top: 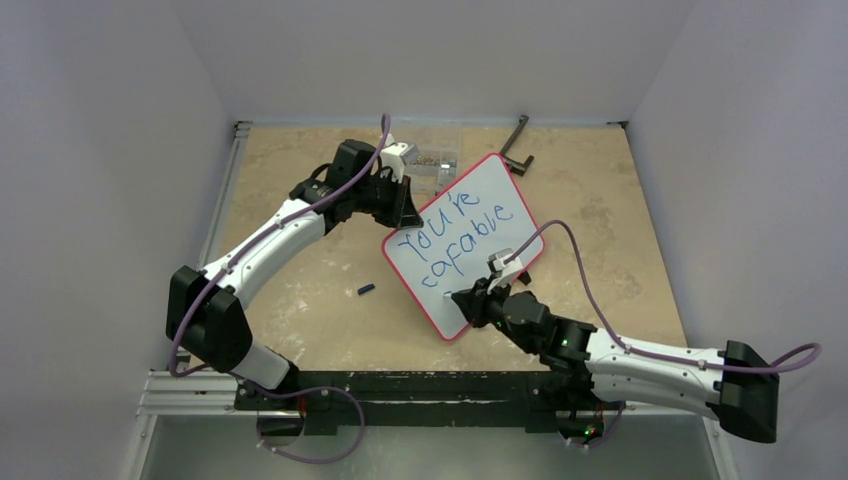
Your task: Write a sentence on the whiteboard
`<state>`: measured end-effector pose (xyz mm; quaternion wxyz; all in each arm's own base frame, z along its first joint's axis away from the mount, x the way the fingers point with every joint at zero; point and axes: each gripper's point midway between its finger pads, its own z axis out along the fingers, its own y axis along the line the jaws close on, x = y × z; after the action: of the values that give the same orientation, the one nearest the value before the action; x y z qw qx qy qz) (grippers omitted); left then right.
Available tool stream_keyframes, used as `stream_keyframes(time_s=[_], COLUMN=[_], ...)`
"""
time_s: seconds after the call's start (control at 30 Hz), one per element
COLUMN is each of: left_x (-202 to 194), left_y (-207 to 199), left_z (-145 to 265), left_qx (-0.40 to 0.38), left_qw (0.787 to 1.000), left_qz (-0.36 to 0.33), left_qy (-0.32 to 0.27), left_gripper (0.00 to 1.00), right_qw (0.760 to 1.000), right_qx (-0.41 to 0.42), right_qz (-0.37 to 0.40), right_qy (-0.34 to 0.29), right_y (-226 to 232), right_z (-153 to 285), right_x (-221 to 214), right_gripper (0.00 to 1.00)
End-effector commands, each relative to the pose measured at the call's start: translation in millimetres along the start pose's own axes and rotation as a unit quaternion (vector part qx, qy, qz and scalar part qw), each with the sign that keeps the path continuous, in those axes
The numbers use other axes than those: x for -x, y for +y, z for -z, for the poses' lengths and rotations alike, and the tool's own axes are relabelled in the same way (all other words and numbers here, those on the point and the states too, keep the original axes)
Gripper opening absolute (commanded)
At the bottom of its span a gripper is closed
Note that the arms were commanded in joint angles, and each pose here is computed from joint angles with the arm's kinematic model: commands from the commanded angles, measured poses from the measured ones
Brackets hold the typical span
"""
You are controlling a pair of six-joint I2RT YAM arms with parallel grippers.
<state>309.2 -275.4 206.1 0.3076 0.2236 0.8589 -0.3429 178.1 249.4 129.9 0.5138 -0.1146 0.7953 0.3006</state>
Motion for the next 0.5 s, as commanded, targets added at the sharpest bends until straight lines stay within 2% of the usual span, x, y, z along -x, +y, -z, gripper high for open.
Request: stream_keyframes(time_s=[0.0,0.47], left_x=[0,1], left_y=[46,45], left_z=[4,7], left_qx=[0.111,0.111], left_qw=[0.994,0.994], left_qz=[-0.007,-0.008], left_qy=[-0.01,-0.013], left_gripper=[0.0,0.0], right_qw=[0.998,0.987], right_qx=[-0.035,-0.141], right_qz=[-0.019,-0.075], right_qy=[0.04,0.031], right_y=[-15,-46], right_z=[2,9], right_x=[-25,-25], right_gripper=[0.0,0.0])
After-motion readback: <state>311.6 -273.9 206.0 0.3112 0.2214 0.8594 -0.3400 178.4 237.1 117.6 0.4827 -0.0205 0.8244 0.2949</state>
